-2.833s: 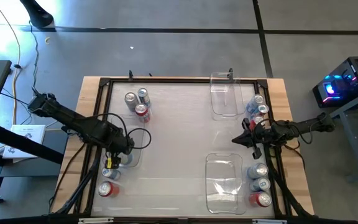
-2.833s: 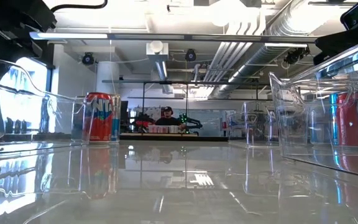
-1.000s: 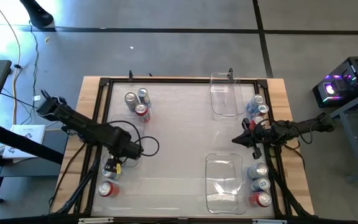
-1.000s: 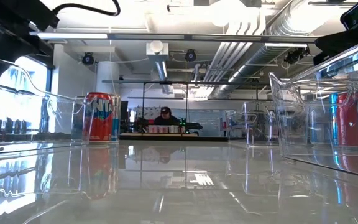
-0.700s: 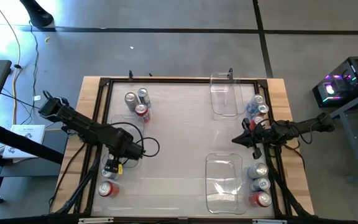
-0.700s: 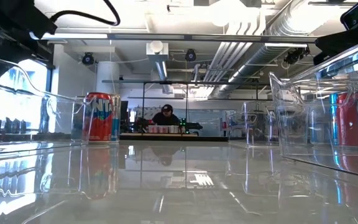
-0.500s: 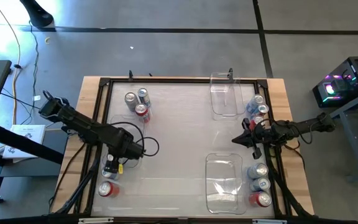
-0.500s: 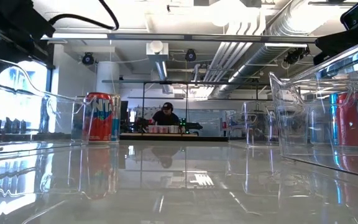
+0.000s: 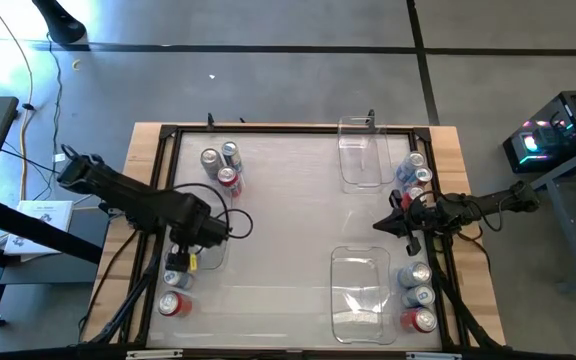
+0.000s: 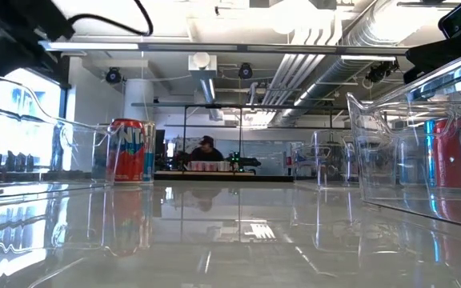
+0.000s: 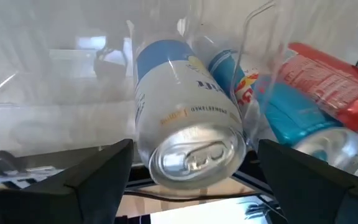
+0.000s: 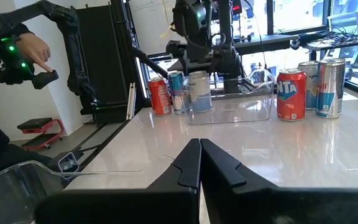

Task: Sort soda cans
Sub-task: Put the top left blue and white soda can into the middle left transparent bin

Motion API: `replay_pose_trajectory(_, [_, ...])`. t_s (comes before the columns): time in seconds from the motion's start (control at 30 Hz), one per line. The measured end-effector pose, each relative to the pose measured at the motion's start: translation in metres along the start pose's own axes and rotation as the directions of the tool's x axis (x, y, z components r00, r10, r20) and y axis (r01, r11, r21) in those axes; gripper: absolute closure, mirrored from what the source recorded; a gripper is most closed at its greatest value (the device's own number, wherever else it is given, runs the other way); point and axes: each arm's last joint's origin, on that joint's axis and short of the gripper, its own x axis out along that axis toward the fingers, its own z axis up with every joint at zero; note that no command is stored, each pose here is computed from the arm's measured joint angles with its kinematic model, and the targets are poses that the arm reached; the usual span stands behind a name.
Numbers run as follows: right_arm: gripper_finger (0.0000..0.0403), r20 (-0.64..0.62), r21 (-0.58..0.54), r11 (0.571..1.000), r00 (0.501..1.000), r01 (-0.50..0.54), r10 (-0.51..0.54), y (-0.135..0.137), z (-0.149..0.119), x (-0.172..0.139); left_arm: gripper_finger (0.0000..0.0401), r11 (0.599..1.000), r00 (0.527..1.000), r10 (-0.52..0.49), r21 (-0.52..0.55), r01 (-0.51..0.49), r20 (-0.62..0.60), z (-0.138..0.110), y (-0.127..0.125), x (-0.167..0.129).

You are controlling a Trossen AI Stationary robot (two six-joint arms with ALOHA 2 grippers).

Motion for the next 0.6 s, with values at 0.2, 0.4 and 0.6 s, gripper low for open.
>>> replay_pose_trajectory(0.2, [0.0402, 0.0, 0.0, 1.0, 1.0, 0.0, 0.0, 0.0, 0.0, 0.0, 0.0061, 0.996, 0.993, 0.088, -0.027, -0.087, 0.074, -0.006, 0.002, -0.032])
replay_pose_trajectory(0.4, [0.0402, 0.0, 0.0, 1.0, 1.0, 0.0, 0.0, 0.0, 0.0, 0.0, 0.0062, 0.954, 0.898, 0.299, -0.109, -0.278, 0.324, -0.012, 0.022, -0.068])
replay_pose_trajectory(0.6, [0.0402, 0.0, 0.0, 1.0, 1.0, 0.0, 0.0, 0.0, 0.0, 0.0, 0.0062, 0.888, 0.81, 0.447, -0.297, -0.351, 0.38, -0.026, 0.079, -0.09])
